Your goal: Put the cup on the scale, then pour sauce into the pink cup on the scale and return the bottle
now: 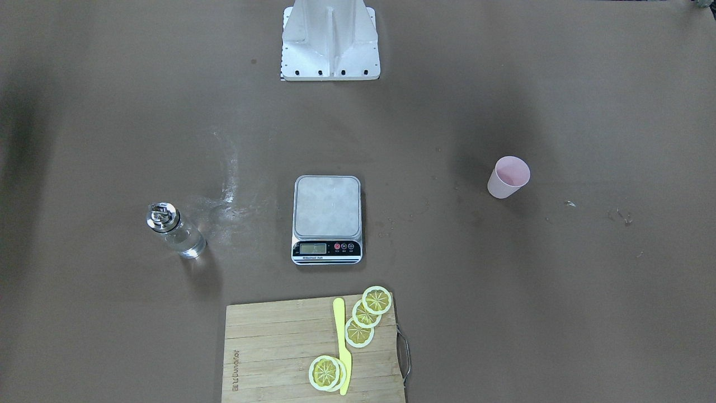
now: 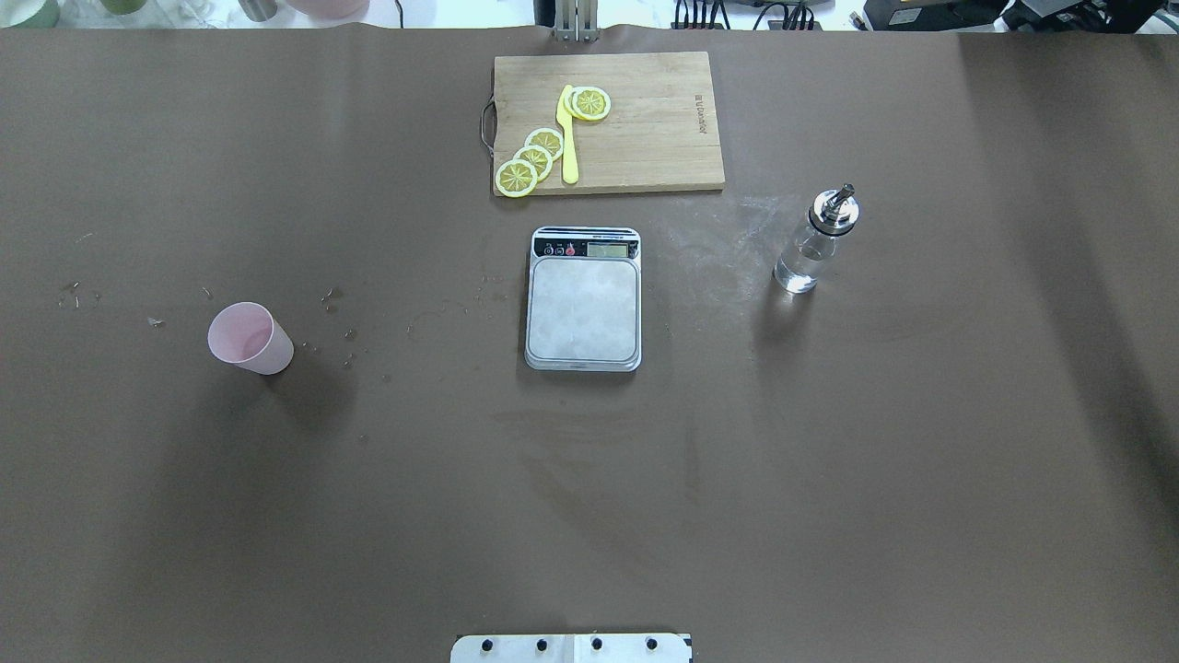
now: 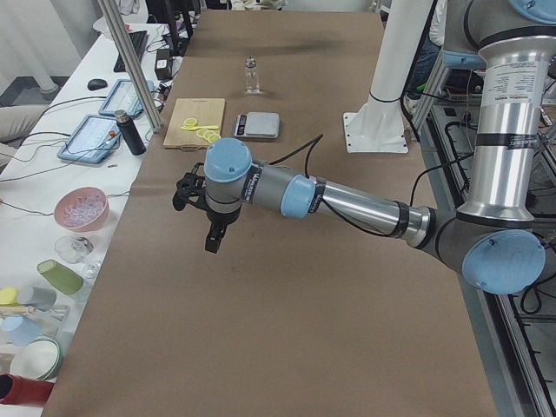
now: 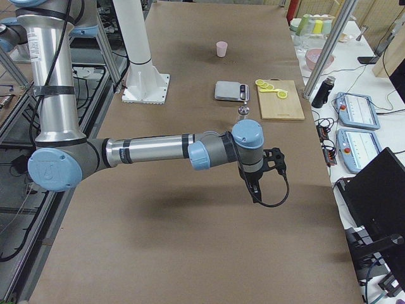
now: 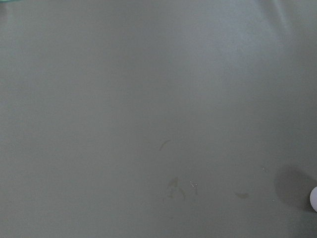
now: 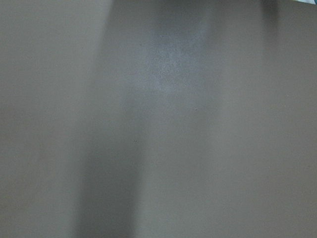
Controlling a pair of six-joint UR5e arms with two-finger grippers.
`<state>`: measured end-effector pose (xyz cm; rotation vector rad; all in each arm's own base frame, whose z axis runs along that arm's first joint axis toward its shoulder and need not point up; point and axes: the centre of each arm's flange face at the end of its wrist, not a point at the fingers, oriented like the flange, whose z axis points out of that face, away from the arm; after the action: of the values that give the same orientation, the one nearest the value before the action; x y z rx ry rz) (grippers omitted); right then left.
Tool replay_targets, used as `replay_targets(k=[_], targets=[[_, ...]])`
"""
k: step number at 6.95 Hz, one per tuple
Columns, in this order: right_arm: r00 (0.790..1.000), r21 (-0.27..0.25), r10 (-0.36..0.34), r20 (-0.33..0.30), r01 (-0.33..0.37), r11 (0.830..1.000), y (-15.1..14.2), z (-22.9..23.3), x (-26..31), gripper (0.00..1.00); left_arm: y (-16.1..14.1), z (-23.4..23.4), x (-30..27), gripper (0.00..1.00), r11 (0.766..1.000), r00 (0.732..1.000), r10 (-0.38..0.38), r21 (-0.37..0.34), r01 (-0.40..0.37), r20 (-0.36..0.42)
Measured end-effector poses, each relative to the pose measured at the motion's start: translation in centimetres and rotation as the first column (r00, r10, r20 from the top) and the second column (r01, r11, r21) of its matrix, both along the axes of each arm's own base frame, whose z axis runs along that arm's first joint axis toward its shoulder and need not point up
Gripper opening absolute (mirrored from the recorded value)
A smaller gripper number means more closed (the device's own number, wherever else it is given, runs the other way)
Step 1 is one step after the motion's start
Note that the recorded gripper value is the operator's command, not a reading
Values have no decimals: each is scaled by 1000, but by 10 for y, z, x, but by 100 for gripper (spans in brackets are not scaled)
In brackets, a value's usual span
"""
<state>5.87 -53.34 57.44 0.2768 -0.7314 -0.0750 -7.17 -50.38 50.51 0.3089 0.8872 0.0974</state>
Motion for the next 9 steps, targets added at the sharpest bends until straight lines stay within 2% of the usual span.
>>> replay_targets(k=[2, 3, 5, 9], targets=[[1000, -3, -11, 24, 11, 1000, 3, 2, -2, 100, -5, -11, 6, 98, 1000, 1000, -11, -8, 11, -11], [999, -5, -16, 29, 16, 1000, 4, 3, -2, 100, -19, -30, 27, 98, 1000, 1000, -13, -22, 13, -22], [999, -9, -21, 32, 21, 1000, 2, 5, -4, 100, -46, -70, 114, 97, 997, 1000, 17, -80, -18, -15], [999, -20, -31, 30, 32, 999, 2, 6, -9, 100, -59, -105, 254, 97, 985, 990, 141, -105, -140, 8]])
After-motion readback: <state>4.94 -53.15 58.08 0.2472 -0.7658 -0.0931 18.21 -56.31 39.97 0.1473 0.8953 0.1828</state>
